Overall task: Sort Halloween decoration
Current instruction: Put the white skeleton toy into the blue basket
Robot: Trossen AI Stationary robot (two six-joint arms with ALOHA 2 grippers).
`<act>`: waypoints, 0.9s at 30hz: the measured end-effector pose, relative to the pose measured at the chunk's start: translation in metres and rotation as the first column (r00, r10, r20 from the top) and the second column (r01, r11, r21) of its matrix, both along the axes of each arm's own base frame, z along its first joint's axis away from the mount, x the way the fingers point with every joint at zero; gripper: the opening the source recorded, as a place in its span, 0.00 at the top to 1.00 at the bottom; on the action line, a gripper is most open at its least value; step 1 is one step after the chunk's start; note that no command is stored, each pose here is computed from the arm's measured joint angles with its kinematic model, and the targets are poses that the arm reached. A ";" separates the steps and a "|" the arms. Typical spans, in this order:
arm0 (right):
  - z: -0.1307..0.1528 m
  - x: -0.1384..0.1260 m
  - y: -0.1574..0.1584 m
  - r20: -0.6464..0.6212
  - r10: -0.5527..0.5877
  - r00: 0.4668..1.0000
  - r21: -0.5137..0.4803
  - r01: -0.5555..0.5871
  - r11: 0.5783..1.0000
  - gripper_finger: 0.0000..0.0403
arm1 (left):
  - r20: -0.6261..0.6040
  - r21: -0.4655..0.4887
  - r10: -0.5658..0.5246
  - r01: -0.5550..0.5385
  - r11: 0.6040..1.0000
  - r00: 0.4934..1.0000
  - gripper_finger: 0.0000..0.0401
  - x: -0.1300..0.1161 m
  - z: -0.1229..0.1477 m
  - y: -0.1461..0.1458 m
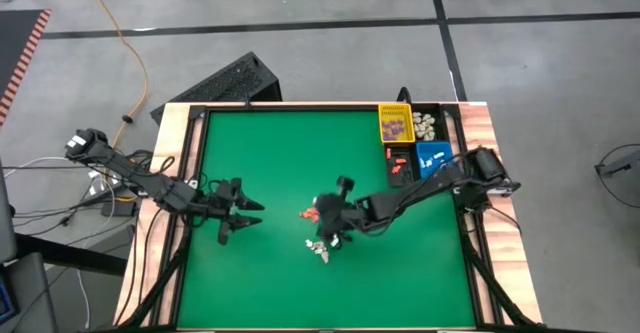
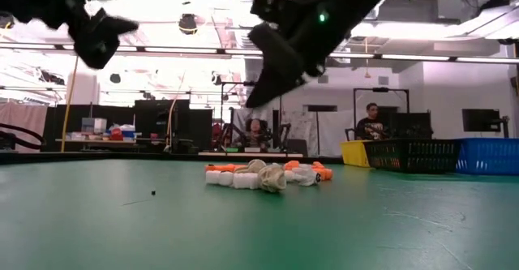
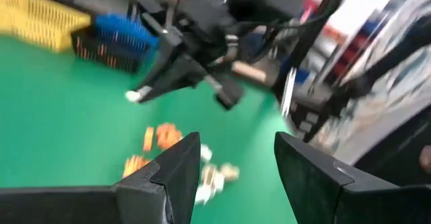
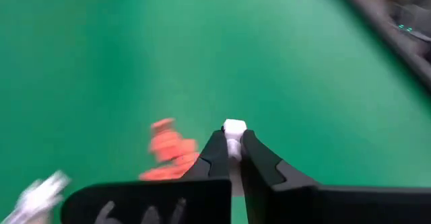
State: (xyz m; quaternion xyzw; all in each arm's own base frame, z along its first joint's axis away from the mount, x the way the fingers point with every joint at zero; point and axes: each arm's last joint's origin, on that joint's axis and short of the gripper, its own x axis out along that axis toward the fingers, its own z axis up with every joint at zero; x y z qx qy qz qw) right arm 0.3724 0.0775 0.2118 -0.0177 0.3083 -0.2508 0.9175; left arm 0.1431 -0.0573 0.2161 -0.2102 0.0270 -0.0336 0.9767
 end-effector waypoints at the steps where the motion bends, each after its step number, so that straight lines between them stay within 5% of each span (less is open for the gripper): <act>1: 0.006 -0.005 -0.006 0.005 -0.056 0.998 0.002 0.056 0.998 0.93 | 0.030 -0.001 0.010 -0.010 1.000 0.999 0.55 0.000 0.003 0.001; 6: 0.030 -0.040 -0.028 -0.038 -0.284 0.958 -0.016 0.283 0.959 0.94 | 0.085 -0.029 0.081 -0.079 0.996 0.993 0.55 0.007 0.008 0.012; 13: 0.046 -0.088 -0.049 -0.145 -0.498 0.855 -0.057 0.496 0.867 0.91 | 0.006 -0.126 0.011 -0.010 0.992 1.000 0.55 0.036 -0.006 0.026; 22: 0.044 -0.150 -0.067 -0.150 -0.767 0.624 -0.094 0.763 0.640 0.92 | -0.026 -0.047 -0.179 0.178 0.983 0.983 0.55 0.095 0.010 0.019; 27: 0.026 -0.182 -0.072 -0.047 -0.867 0.496 0.032 0.868 0.495 0.92 | 0.002 0.039 -0.312 0.312 0.949 0.950 0.55 0.126 0.027 0.011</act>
